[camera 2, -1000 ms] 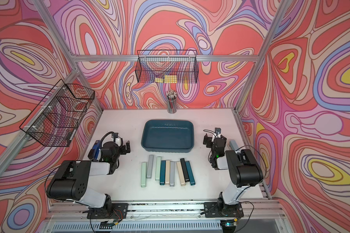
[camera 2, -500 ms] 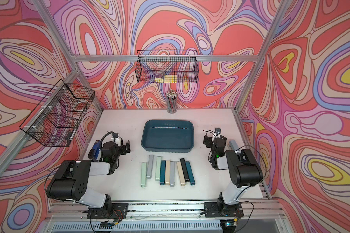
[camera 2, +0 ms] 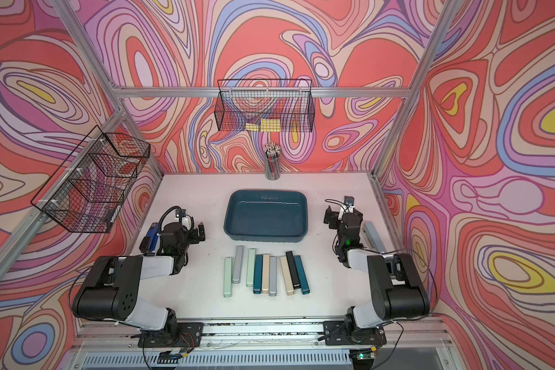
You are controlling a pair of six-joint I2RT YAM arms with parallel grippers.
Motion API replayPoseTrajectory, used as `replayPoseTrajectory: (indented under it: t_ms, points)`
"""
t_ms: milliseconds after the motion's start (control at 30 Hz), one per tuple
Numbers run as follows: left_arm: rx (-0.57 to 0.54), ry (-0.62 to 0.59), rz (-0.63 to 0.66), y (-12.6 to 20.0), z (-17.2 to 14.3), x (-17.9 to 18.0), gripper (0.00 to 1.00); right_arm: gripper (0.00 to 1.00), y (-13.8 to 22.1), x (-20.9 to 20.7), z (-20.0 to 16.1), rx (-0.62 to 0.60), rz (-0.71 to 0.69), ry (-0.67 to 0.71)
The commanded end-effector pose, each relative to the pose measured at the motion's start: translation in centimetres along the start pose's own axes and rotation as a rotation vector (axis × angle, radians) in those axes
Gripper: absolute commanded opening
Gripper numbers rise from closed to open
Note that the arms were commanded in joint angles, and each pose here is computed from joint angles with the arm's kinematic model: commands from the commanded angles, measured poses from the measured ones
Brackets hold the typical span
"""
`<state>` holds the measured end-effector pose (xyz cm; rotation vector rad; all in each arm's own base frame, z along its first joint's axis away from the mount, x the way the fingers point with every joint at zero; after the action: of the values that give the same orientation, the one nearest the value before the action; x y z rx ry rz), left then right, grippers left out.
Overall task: Put the pruning pliers into the storage box
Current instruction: Pick up the pruning pliers from the center of the board.
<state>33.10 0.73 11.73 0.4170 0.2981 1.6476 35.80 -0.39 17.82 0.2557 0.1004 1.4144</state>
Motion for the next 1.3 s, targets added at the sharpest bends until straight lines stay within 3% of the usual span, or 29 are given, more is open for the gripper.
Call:
replayPoseTrajectory:
  t_ms: [0, 100, 200, 333, 467, 567, 800, 967, 1133, 1267]
  points:
    - [-0.002, -0.003, 0.033, 0.4, 3.2, 0.3, 0.99, 0.98, 0.3, 0.3, 2.6, 0.107, -0.005, -0.091]
    - [0.084, 0.052, 0.052, 1.2, 4.3, 0.5, 0.99, 0.98, 0.9, 1.4, 4.9, 0.096, 0.088, -0.197]
    - [0.222, 0.104, 0.058, 2.3, 5.4, 0.7, 0.99, 0.98, 1.3, 1.0, 5.5, 0.130, 0.032, -0.359]
    - [0.322, 0.164, 0.036, 4.9, 6.7, 0.0, 0.99, 0.98, 0.8, 1.7, 6.1, 0.236, 0.056, -0.358]
    - [0.451, 0.166, 0.037, 8.0, 6.8, -1.7, 0.97, 0.96, 1.5, 2.1, 6.4, 0.267, 0.082, -0.393]
    - [0.559, 0.191, 0.015, 10.4, 5.7, -3.3, 0.93, 0.92, 2.3, 2.6, 6.3, 0.304, 0.116, -0.422]
    - [0.668, 0.242, -0.058, 15.6, 3.3, -6.0, 0.81, 0.82, 3.6, 4.5, 6.9, 0.336, 0.177, -0.401]
    - [0.720, 0.261, -0.148, 17.9, 0.6, -8.2, 0.75, 0.66, 3.1, 5.9, 7.6, 0.373, 0.223, -0.400]
    - [0.845, 0.233, -0.192, 18.9, -3.2, -10.2, 0.74, 0.66, 2.5, 7.2, 8.3, 0.402, 0.247, -0.367]
    - [0.868, 0.197, -0.221, 19.6, -4.5, -12.0, 0.74, 0.70, 2.6, 7.4, 8.3, 0.404, 0.247, -0.357]
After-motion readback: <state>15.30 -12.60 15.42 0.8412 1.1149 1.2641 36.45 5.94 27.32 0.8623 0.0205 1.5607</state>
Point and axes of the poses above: each gripper's point midway between its finger pads, its own y axis back along the fingers, its own x axis along the line the jaws close on, z = x × y, the point moved 7 cm from there along y, back along the fingers, and after that the axes turned 4 degrees about -y, right-handed, at the moved point
